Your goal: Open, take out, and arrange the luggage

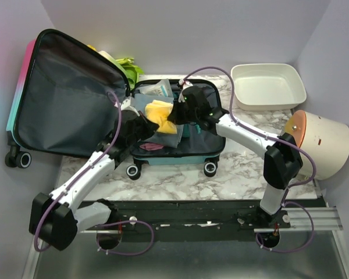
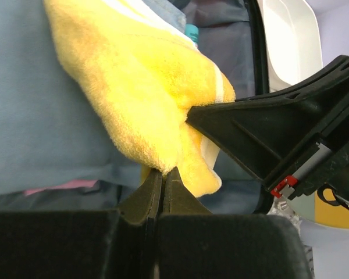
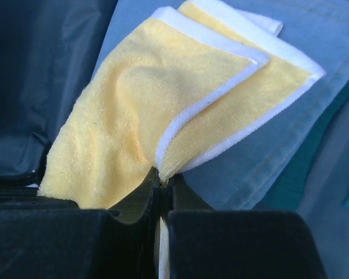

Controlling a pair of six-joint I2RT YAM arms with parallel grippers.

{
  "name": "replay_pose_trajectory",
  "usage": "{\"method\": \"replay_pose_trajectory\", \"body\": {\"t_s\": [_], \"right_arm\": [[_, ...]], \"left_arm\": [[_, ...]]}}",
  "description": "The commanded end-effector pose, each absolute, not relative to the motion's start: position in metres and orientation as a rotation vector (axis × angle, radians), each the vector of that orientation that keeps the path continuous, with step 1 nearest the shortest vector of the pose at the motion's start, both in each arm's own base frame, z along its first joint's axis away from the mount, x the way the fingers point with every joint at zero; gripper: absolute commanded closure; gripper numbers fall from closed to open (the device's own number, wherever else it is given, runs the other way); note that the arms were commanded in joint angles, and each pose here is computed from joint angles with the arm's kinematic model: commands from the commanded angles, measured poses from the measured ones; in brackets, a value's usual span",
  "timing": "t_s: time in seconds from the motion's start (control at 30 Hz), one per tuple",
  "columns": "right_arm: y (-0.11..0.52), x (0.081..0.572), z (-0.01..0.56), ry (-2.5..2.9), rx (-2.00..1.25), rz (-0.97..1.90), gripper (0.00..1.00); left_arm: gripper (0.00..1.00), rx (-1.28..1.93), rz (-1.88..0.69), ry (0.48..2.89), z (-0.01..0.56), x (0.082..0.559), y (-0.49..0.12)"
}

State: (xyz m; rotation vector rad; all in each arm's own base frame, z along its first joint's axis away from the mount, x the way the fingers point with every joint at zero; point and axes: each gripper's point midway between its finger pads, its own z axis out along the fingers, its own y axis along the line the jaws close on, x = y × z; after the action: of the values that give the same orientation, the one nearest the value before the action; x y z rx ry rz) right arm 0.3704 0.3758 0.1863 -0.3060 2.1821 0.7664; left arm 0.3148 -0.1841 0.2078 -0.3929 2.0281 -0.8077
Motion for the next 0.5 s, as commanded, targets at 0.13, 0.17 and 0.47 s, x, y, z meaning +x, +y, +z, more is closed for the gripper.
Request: {"method": "replay_pose_trajectory", "body": {"t_s": [0.13, 0.17, 0.47], "right_arm": [[0.294, 0.423, 0.227, 2.120, -0.309, 0.452, 0.99], [0.287, 0.427, 0.237, 2.103, -0.303, 0.455, 0.99], [0.209, 0.460, 0.319, 1.948, -0.203, 0.398, 0.99]], "left_arm": [[1.00, -0.223, -0.952, 1.975, 0.265, 0.354, -0.264], [1.00, -0.205, -0.963, 1.978, 0.272, 0.362, -0.276], [0.16, -0.065, -1.139, 1.966, 0.309, 0.404, -0.346]]}}
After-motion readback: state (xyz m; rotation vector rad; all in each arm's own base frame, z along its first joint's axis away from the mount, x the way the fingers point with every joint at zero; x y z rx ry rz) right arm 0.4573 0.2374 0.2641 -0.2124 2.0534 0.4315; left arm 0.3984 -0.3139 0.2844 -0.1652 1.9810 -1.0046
